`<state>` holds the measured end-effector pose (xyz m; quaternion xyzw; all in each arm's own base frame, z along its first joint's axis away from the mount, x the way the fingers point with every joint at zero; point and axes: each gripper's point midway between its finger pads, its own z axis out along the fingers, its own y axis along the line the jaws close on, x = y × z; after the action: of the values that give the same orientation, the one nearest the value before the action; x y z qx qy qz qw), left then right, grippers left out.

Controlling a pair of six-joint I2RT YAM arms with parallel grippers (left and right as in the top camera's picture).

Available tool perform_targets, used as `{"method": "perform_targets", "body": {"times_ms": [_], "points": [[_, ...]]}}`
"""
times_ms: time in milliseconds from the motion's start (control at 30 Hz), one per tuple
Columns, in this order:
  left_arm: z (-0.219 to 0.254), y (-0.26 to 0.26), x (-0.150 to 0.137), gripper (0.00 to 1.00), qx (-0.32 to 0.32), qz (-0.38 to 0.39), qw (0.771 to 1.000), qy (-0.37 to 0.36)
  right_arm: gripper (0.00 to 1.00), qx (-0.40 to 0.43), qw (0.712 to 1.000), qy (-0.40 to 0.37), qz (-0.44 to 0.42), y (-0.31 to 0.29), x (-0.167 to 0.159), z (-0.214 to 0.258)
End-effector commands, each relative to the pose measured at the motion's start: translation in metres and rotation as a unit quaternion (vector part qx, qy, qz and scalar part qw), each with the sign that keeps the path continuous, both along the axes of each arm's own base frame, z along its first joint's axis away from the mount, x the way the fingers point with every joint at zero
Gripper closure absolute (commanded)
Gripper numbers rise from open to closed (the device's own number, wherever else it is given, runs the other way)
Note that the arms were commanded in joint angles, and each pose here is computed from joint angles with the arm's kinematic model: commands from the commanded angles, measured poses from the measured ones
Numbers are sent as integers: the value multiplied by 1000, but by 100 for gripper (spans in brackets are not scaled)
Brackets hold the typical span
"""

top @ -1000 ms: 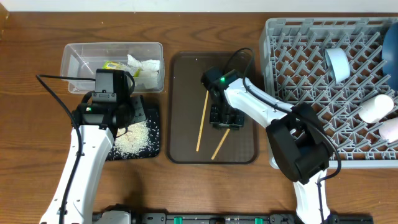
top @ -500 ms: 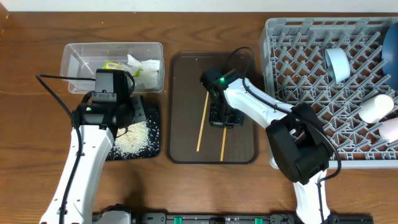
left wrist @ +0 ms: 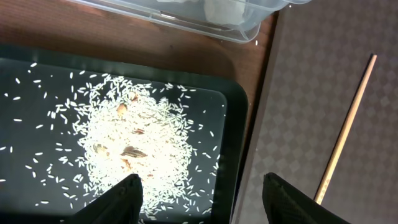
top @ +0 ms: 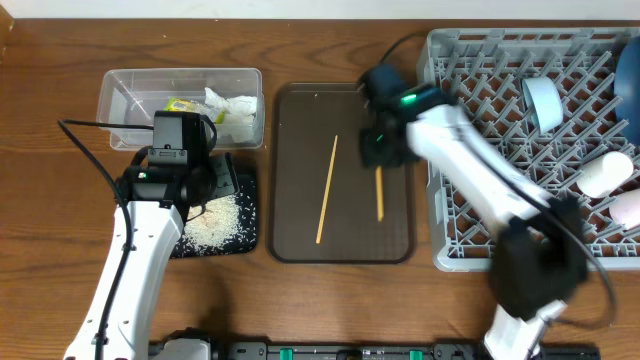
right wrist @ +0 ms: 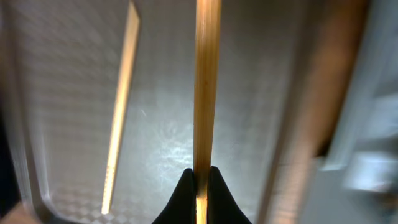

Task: Sort waste into correct bins and load items into the dishwasher rack
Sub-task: 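Carry the chopstick with the right gripper and drop it into the rack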

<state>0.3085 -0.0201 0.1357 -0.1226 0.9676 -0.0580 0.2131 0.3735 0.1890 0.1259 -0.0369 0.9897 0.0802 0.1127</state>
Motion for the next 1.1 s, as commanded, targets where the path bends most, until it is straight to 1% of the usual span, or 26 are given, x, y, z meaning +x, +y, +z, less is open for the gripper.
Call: {"method": "perform_targets", "body": {"times_ms": [0,67,133,333,567,633,700,867,967,1067], "points": [[0,4,0,36,7,5,1000,0,99,-3,996,-78,40,-35,13,55],[0,4,0,36,7,5,1000,0,99,-11,996,-86,35,-59,14,65],[0,4,0,36,7,5,1000,0,99,-22,996,-78,27,-83,13,66],[0,4,0,36,7,5,1000,0,99,-41,999,-16,-11,-133,2,36],[0,4,0,36,7,5,1000,0,99,-40,999,27,-10,-136,-10,-9],[0,4,0,35,7,5,1000,0,95,-34,999,30,-6,-132,-13,-19],[0,4,0,35,7,5,1000,0,84,-27,999,32,-4,-129,-14,-26],[0,4,0,35,8,4,1000,0,77,-26,999,27,-4,-129,-12,-27],[0,4,0,35,8,4,1000,0,71,-13,1000,22,-1,-124,-10,-14],[0,4,0,35,8,4,1000,0,66,3,1000,-5,1,-118,1,14]]}}
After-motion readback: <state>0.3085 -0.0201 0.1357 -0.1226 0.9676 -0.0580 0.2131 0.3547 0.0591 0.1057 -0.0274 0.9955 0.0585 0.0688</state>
